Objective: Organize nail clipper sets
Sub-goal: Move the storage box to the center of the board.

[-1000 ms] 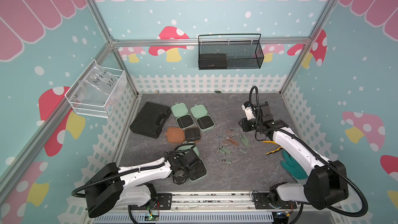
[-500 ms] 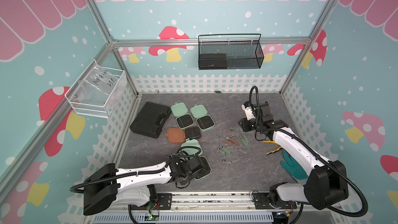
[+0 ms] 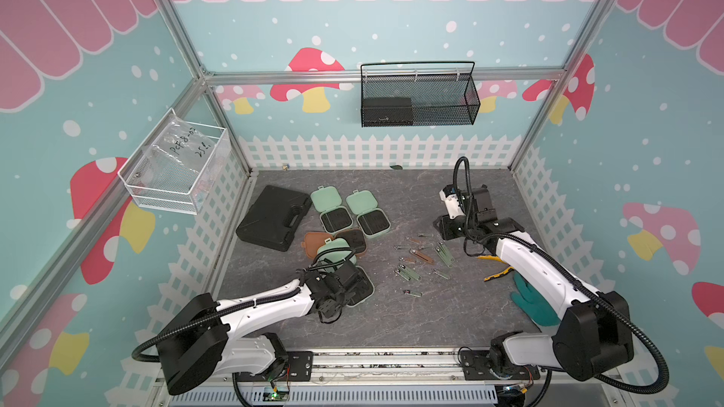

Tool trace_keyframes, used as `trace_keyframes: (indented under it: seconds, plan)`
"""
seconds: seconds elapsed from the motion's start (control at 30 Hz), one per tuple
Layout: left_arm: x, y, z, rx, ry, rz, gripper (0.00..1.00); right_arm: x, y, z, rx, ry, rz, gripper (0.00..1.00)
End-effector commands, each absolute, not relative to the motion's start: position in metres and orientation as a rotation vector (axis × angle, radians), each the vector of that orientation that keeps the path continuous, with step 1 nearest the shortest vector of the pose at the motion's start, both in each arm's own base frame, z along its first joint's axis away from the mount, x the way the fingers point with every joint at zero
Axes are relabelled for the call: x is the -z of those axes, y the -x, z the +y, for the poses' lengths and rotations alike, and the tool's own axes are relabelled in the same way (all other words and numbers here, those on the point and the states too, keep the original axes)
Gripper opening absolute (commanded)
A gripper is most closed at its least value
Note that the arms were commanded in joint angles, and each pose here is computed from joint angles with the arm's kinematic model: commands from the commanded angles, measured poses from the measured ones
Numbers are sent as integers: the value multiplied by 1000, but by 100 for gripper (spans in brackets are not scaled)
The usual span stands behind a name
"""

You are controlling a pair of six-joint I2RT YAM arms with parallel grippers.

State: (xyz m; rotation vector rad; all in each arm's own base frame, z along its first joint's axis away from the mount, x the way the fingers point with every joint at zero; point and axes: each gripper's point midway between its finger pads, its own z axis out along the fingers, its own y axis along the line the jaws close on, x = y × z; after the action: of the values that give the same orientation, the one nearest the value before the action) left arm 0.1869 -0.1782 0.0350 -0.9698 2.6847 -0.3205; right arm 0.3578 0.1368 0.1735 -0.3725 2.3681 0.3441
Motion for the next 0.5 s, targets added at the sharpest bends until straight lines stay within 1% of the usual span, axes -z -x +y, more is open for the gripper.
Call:
trace_keyframes:
  seconds: [0.0, 0.17, 0.23, 0.33, 0.4, 0.43, 0.47]
  plan:
    - [-37, -199, -201, 386, 890, 2724, 10, -165, -354, 139, -334, 403, 2391, 36]
    - [-24, -193, -205, 359, 906, 2778, 10, -164, -354, 139, -330, 404, 2397, 37]
    - [-23, -192, -204, 361, 918, 2778, 16, -163, -355, 139, -330, 405, 2400, 37]
    - [-25, -189, -201, 367, 933, 2768, 34, -162, -355, 139, -332, 406, 2403, 37]
    - [-27, -189, -198, 369, 940, 2760, 51, -162, -355, 139, -333, 408, 2404, 38]
    - [-29, -189, -198, 371, 939, 2756, 57, -162, -355, 139, -333, 408, 2405, 38]
    - [-30, -189, -197, 371, 937, 2752, 65, -161, -355, 139, -333, 408, 2407, 39]
